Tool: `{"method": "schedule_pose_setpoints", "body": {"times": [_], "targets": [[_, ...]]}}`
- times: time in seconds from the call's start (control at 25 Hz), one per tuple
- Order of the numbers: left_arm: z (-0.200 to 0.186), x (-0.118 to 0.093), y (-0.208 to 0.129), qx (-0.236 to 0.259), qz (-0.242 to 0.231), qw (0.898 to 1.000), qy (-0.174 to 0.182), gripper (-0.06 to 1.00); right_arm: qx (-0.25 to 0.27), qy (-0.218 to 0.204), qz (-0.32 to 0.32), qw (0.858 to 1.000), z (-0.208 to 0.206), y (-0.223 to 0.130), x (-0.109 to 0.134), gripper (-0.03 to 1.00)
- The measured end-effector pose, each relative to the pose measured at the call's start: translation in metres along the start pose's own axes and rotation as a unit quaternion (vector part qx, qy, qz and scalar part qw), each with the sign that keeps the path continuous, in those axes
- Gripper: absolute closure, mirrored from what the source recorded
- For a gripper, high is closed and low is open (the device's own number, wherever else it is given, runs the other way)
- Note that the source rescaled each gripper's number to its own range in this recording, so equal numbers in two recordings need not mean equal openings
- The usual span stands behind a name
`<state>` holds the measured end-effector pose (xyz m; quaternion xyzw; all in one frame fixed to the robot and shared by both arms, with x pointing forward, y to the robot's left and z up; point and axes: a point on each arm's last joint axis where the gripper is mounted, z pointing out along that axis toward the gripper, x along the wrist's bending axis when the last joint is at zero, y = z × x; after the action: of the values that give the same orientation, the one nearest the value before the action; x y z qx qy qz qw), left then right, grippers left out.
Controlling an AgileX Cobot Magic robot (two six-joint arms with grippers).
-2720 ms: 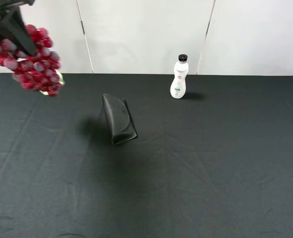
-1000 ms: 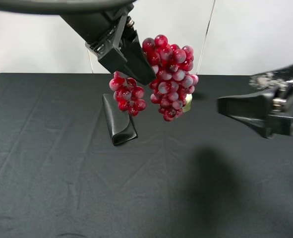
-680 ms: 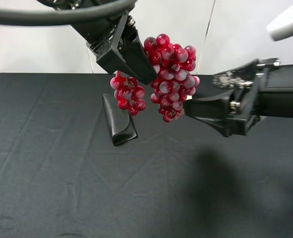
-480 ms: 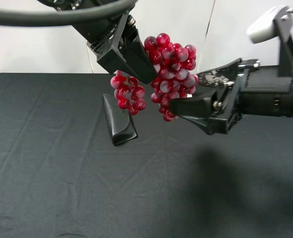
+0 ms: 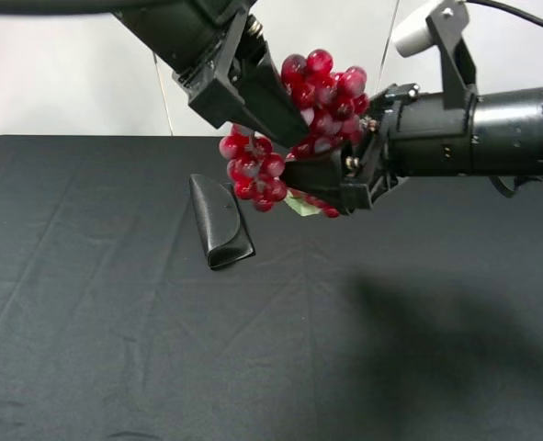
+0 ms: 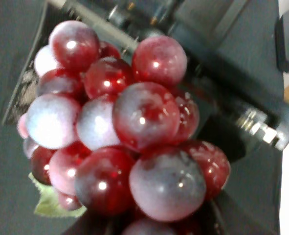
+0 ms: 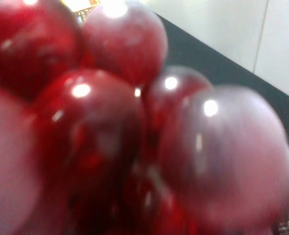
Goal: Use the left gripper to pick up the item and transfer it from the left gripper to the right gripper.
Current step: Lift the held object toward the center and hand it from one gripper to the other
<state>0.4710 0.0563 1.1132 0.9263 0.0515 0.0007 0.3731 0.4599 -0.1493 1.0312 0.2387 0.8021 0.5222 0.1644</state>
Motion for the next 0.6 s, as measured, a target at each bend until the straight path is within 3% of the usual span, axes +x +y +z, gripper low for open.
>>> {"method": "schedule_pose_setpoints", "body": {"times": [0.2, 0.24, 0.28, 0.36, 0.6], "targets": [[0.0, 0.0015, 0.0016, -0.009, 0.004, 1.0, 0.008, 0.94, 0.007, 0.01, 0.006, 1.0, 0.0074, -0.0033, -0.0017, -0.03], [0.0, 0.0017, 0.0017, -0.009, 0.004, 1.0, 0.009, 0.94, 0.008, 0.01, 0.006, 1.0, 0.0076, -0.0035, -0.0017, 0.04], [0.0, 0.0019, 0.0018, -0.01, 0.004, 1.0, 0.01, 0.94, 0.008, 0.01, 0.006, 1.0, 0.0077, -0.0036, -0.0018, 0.3], [-0.0001, 0.003, 0.0024, -0.013, 0.005, 1.0, 0.017, 0.94, 0.008, 0.01, 0.005, 1.0, 0.0077, -0.0037, -0.0018, 0.95], [-0.0001, 0.0036, 0.0028, -0.015, 0.005, 1.0, 0.02, 0.94, 0.011, 0.003, 0.005, 1.0, 0.0077, -0.0042, -0.0031, 0.93]]}}
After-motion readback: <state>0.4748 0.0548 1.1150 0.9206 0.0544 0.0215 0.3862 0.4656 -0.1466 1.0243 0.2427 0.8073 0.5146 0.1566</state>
